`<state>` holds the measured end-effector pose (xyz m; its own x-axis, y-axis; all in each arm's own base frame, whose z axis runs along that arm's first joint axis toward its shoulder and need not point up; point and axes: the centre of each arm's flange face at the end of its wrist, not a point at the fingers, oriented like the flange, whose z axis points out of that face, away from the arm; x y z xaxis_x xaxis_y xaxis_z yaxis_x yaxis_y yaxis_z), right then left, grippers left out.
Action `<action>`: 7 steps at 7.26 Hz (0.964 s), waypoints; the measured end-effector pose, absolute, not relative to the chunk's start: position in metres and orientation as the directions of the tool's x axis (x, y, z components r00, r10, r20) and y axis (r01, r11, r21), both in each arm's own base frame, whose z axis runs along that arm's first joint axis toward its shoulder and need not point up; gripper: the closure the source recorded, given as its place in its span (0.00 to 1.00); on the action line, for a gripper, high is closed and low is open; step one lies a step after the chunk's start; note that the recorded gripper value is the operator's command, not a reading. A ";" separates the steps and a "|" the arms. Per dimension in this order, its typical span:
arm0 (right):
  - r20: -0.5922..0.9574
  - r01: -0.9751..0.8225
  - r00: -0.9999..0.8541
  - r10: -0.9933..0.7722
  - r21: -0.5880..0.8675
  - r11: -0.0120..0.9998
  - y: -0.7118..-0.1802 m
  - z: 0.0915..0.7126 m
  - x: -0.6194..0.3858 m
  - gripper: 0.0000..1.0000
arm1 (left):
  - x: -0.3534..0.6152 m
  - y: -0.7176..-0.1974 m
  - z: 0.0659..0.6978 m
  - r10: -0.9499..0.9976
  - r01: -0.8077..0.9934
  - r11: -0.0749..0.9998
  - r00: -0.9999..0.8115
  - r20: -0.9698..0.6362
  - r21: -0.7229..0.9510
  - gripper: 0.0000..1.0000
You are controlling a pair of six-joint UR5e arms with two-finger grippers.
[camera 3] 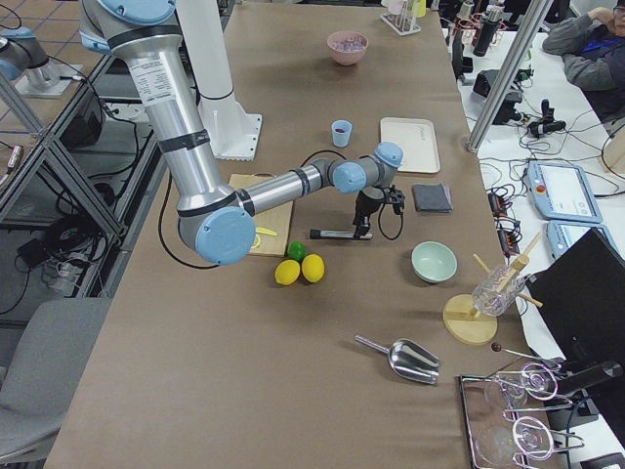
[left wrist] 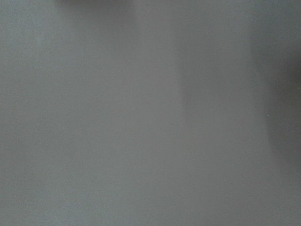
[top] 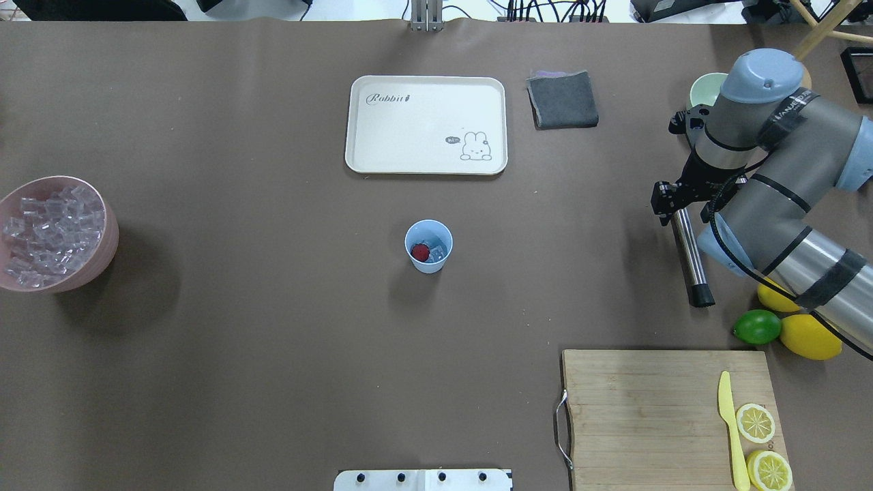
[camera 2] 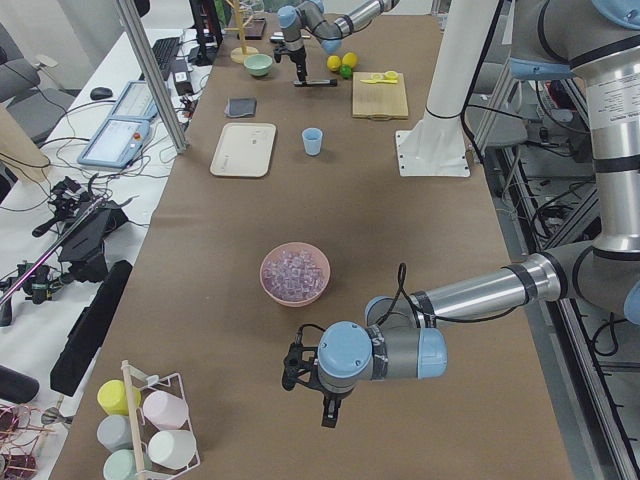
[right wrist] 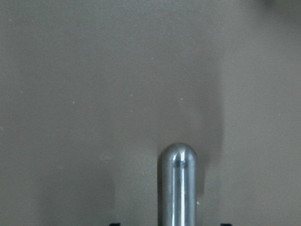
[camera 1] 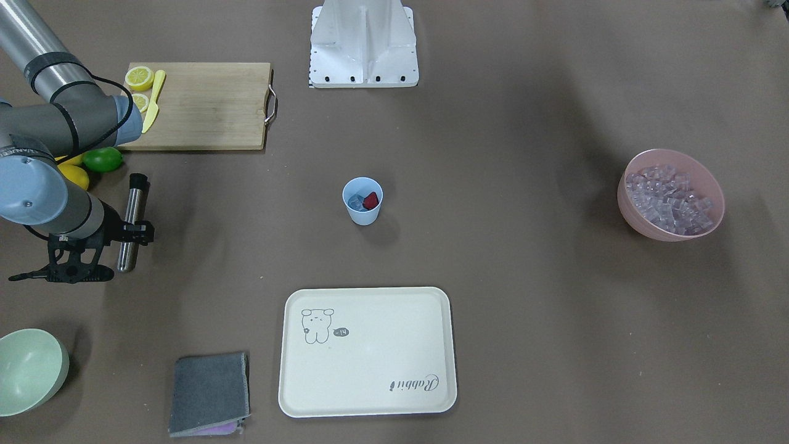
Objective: Mash ice and strawberries in cup
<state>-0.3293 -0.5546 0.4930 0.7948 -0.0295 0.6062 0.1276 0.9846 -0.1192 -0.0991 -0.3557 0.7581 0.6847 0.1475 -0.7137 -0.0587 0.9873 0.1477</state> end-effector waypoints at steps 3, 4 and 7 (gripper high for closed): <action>0.633 0.125 0.772 -0.058 -0.062 0.990 -0.558 0.482 -0.329 0.00 | -0.099 -0.355 0.760 0.143 -0.058 0.988 0.685 -0.714 0.143 0.01; 0.644 0.115 0.762 -0.062 -0.040 0.993 -0.563 0.477 -0.324 0.00 | -0.100 -0.358 0.758 0.134 -0.053 0.989 0.691 -0.710 0.135 0.01; 0.672 0.070 0.738 -0.055 0.005 0.998 -0.586 0.446 -0.299 0.00 | -0.079 -0.391 0.718 -0.003 0.004 1.000 0.732 -0.682 -0.001 0.01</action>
